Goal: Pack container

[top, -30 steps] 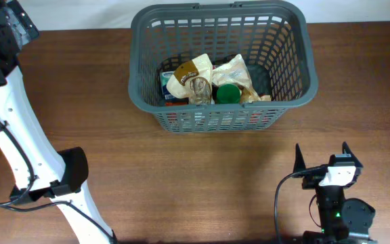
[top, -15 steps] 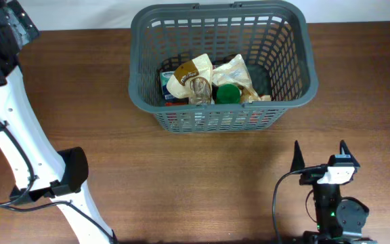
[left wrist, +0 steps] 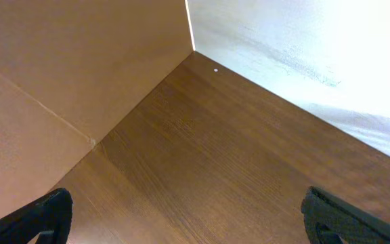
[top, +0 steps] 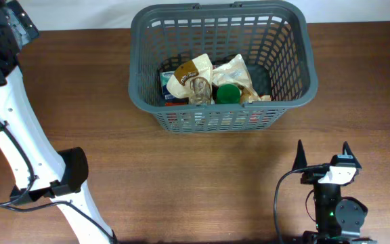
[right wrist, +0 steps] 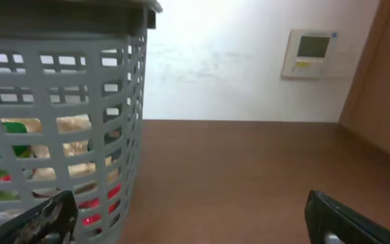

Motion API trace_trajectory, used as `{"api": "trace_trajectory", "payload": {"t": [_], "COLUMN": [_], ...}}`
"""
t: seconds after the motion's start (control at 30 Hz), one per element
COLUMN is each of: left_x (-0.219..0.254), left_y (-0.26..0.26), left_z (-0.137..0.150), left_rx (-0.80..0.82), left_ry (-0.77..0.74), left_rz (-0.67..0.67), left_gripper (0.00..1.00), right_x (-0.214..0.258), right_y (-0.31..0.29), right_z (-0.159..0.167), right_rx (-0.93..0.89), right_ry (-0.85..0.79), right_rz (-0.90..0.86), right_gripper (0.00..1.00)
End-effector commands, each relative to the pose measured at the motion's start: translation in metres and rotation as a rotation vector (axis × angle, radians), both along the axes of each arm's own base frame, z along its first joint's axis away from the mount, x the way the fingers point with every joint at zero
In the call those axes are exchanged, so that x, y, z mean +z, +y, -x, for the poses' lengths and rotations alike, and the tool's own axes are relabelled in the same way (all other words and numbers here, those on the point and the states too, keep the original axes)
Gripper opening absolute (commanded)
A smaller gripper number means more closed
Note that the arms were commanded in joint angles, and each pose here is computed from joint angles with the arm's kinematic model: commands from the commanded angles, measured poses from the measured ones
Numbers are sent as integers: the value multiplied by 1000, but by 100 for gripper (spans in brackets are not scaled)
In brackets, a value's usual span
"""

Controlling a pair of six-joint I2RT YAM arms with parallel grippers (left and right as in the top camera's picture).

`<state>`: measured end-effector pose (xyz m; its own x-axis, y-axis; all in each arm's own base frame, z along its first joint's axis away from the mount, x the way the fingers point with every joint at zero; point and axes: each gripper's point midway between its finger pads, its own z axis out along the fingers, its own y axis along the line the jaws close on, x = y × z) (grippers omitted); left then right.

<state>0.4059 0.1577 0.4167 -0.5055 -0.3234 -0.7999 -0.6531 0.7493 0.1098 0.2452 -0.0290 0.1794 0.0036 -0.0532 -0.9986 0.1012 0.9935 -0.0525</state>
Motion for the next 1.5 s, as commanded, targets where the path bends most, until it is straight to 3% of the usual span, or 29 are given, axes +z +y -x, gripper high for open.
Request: {"api": "trace_trajectory", "payload": {"t": [0.0, 0.13, 1.07, 1.3, 1.47], "left_x": [-1, -1, 2, 35, 76], "left_y": [2, 2, 1, -2, -10], "left_z": [0, 0, 2, 29, 69], "left_rx": [12, 11, 12, 20, 20], "left_ry": [-6, -6, -12, -91, -203], "left_rz": [8, 8, 7, -16, -36], "left_gripper": [99, 99, 99, 99, 99], "right_x": [-7, -23, -23, -23, -23], "right_y": [-3, -3, -3, -3, -3], "right_z": [1, 1, 1, 1, 1], "right_rx": [-19, -19, -19, -19, -19], "right_ry": [19, 84, 84, 84, 84], "right_rz": [-11, -20, -21, -21, -21], "right_gripper": [99, 99, 99, 99, 99]}}
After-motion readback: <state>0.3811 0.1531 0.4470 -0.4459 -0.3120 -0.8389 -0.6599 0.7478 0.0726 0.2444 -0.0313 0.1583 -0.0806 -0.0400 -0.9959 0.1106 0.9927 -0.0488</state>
